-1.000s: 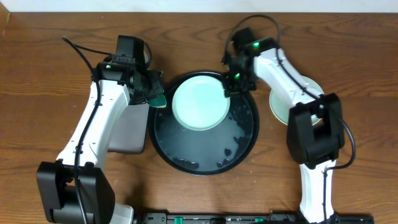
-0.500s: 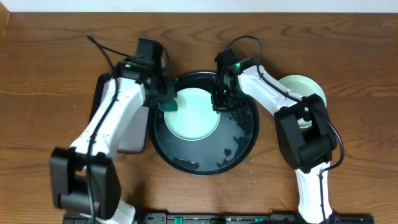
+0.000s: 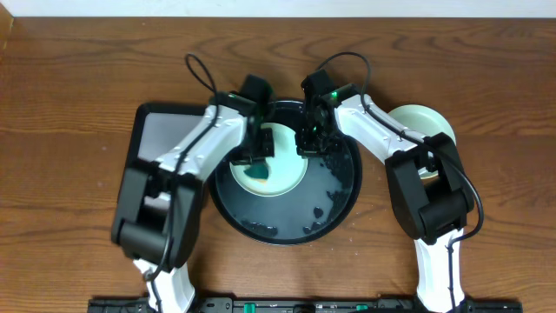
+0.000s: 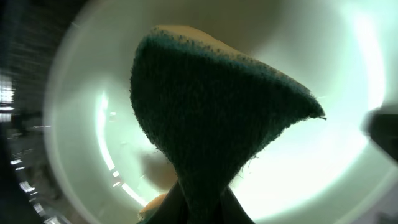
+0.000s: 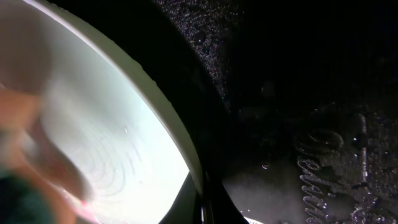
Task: Clean dirty plates on tray and stack at the side
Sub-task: 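Lower the sponge in the left gripper onto the last green plate, then scrub the pale green plate with the sponge in the left gripper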
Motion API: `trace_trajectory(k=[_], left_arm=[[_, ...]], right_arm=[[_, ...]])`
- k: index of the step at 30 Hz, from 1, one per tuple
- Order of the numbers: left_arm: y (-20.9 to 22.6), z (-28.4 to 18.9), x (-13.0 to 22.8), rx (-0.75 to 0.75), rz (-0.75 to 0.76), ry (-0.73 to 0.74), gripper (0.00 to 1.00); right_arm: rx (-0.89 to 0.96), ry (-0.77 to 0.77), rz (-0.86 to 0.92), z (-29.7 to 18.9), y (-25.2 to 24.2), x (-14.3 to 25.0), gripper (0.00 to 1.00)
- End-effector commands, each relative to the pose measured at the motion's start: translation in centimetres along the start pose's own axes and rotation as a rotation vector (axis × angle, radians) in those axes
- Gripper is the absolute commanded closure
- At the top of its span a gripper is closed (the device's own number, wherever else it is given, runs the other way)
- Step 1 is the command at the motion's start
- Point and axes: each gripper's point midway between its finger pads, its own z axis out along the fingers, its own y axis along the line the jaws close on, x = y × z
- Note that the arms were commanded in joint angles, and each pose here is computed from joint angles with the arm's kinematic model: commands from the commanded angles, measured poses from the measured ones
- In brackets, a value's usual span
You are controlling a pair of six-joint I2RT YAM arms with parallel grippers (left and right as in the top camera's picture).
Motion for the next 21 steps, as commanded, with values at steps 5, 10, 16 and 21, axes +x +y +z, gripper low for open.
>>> trace_trajectory(k=[5,10,16,21], left_arm=[[0.7,2.2,1.6,-0.081,0.006,0.078,0.93],[-3.2,1.8,3.2,0.160,0.218,0.160,0.93],[-4.5,1.7,2.0,0.230,0.299,0.100,0.93],[1.2,2.0,-2.0,-0.132,-0.032,-0.088,0.93]], right_arm=[[0.046,0.014,0.011,1.2,-0.7,0.8,0.99],[0.046,0.014,0.011,1.2,-0.7,0.8,0.99],[0.046,0.014,0.011,1.2,-0.7,0.8,0.99],[0.046,0.015,0.011,1.2,-0.7,0.8,0.99]])
